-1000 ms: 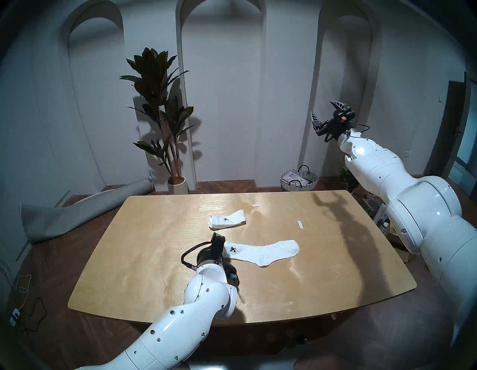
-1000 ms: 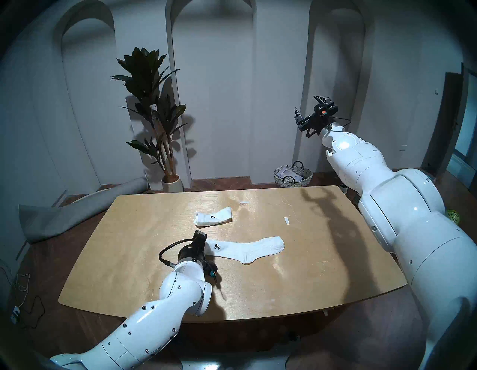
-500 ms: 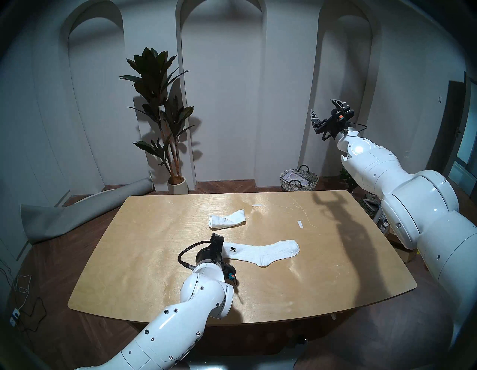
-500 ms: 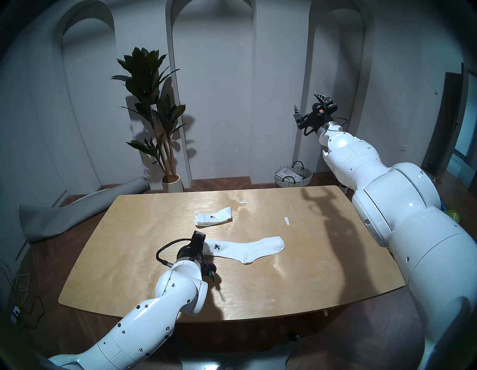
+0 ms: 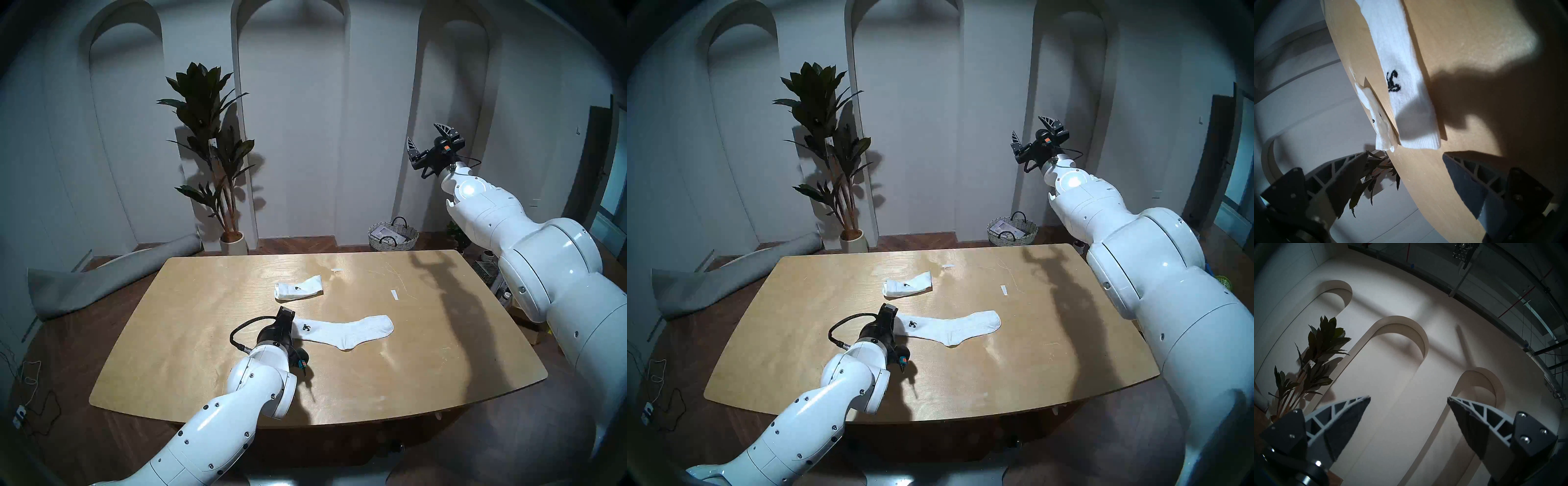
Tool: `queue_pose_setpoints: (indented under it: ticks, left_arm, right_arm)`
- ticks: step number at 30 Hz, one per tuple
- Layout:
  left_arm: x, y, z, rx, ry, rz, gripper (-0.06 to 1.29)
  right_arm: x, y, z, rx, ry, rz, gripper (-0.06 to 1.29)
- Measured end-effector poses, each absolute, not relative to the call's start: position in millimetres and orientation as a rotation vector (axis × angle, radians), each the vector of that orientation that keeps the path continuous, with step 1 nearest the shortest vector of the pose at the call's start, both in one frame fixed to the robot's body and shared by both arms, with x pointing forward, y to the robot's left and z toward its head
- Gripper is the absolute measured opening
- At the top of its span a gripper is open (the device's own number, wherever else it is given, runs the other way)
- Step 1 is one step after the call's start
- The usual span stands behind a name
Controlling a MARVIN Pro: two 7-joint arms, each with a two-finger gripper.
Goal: Fold socks in half once and place them neatly on the table
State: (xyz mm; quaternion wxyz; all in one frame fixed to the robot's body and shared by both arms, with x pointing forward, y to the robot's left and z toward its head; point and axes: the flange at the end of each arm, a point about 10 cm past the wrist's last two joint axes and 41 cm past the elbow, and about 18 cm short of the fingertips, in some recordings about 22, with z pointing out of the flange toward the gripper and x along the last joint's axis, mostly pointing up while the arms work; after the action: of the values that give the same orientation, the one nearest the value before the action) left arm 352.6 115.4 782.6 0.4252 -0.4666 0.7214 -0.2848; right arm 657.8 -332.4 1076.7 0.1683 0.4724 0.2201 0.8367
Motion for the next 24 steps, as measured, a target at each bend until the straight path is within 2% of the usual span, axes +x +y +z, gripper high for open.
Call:
queue_pose_setpoints:
  ticks: [24]
  left_arm:
    - [355.1,109.7,782.4,-1.149,1.835,-0.807,1.17]
  right_arm:
    - [657.3,-336.0,1080.2,1.319,0.605,2.374,1.23]
